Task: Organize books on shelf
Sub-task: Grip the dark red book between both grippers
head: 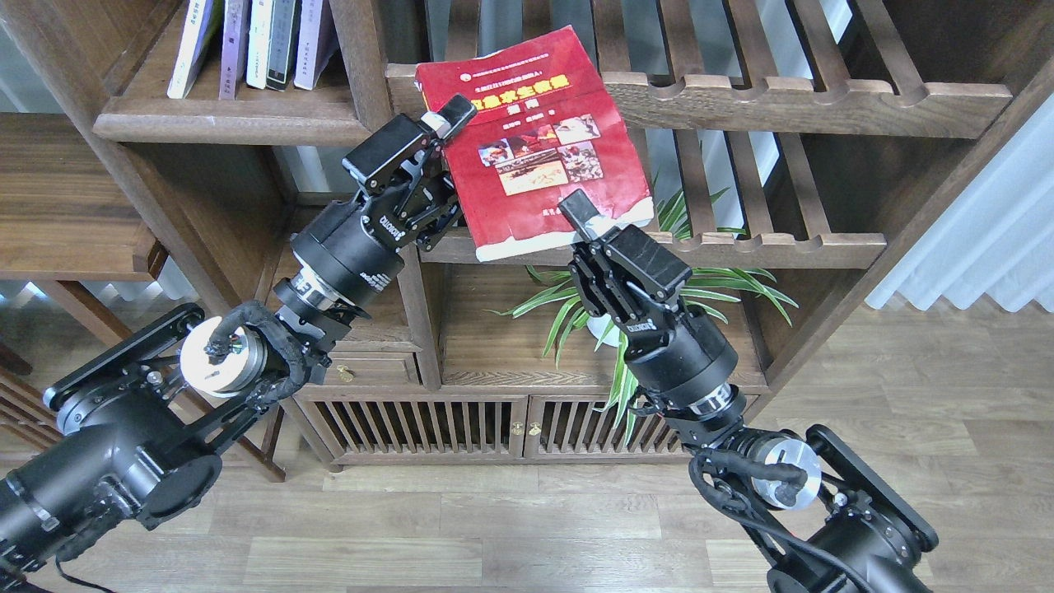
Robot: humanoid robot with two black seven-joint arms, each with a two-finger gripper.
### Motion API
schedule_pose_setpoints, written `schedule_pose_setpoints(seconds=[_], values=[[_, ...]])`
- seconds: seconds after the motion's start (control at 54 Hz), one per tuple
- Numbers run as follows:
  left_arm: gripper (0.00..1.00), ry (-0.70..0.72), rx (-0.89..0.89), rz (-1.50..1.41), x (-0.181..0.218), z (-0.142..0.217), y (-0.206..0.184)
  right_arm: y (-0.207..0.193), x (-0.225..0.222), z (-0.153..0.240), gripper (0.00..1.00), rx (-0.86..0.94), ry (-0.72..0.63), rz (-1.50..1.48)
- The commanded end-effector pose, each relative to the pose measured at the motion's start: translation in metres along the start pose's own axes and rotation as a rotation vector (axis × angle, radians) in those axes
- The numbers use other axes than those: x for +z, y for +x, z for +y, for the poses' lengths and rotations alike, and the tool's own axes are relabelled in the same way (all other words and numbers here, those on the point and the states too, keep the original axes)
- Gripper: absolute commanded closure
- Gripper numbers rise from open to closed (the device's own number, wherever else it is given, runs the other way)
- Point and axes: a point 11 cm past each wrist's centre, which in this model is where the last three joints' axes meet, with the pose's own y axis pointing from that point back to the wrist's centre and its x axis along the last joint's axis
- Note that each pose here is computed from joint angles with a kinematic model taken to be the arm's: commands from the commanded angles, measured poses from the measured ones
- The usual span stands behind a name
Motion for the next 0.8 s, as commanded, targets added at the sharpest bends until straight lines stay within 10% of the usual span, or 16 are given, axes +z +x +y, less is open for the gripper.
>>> schedule_pose_setpoints(seconds=[0.0, 0.778], values=[[0.39, 0.001, -0.003, 0.006, -0.0021, -0.0015, 0.0001, -0.0007, 0.0005, -0.0017, 0.94, -0.004, -0.004, 0.001], [0.43, 0.004, -0.007, 0.011, -0.004, -0.0028, 0.0, 0.0036, 0.0104, 0.0007, 0.94, 0.014, -0.04, -0.003]])
